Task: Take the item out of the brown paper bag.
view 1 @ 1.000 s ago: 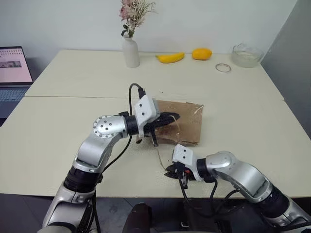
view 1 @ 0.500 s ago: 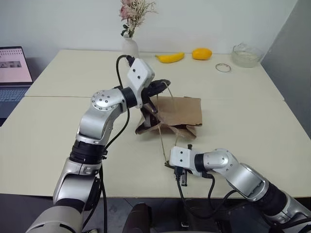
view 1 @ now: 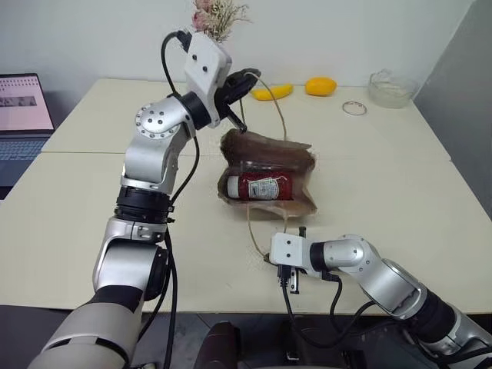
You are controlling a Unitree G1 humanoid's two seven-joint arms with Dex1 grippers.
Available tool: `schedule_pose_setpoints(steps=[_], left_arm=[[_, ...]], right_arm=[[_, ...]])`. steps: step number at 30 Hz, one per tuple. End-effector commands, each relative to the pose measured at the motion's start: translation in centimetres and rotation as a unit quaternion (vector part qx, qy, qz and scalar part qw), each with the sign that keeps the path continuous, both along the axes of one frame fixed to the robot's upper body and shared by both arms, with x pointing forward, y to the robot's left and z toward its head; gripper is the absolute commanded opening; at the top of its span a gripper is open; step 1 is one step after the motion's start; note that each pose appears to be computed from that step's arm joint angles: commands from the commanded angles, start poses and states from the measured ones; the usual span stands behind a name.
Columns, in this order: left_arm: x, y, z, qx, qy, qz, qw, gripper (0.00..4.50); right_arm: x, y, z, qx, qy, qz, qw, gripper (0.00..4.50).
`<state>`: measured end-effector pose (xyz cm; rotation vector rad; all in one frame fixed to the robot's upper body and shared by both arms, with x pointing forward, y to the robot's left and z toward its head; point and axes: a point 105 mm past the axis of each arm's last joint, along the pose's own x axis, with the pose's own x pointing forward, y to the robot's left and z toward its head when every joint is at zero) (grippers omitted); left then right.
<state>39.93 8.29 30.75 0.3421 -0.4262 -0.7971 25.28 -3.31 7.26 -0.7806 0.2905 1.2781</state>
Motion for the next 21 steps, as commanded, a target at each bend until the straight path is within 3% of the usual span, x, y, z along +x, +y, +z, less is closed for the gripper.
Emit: schedule_pose_setpoints(steps=[1, 3, 10, 21], left_arm=[[-1.5, -0.8, 1.5, -0.010, -0.027, -0.036, 0.999, 0.00], [-2.3, -1.2, 1.3, -0.015, -0.020, -0.061, 0.998, 0.00], [-4.9, -2.2, 0.3, -0.021, 0.003, -0.122, 0.992, 0.00], [-6.0, -2.9, 0.2, -0.031, 0.013, -0.148, 0.989, 0.00]], right_arm=[[0.4, -0.7, 0.2, 0.007, 0.008, -0.032, 0.999, 0.22], [0.5, -0.8, 1.2, 0.030, 0.012, -0.043, 0.999, 0.58], [-0.4, -1.6, 4.7, 0.097, 0.033, -0.059, 0.993, 3.05], [-2.8, -6.9, 11.3, 0.141, 0.079, -0.028, 0.986, 3.05]])
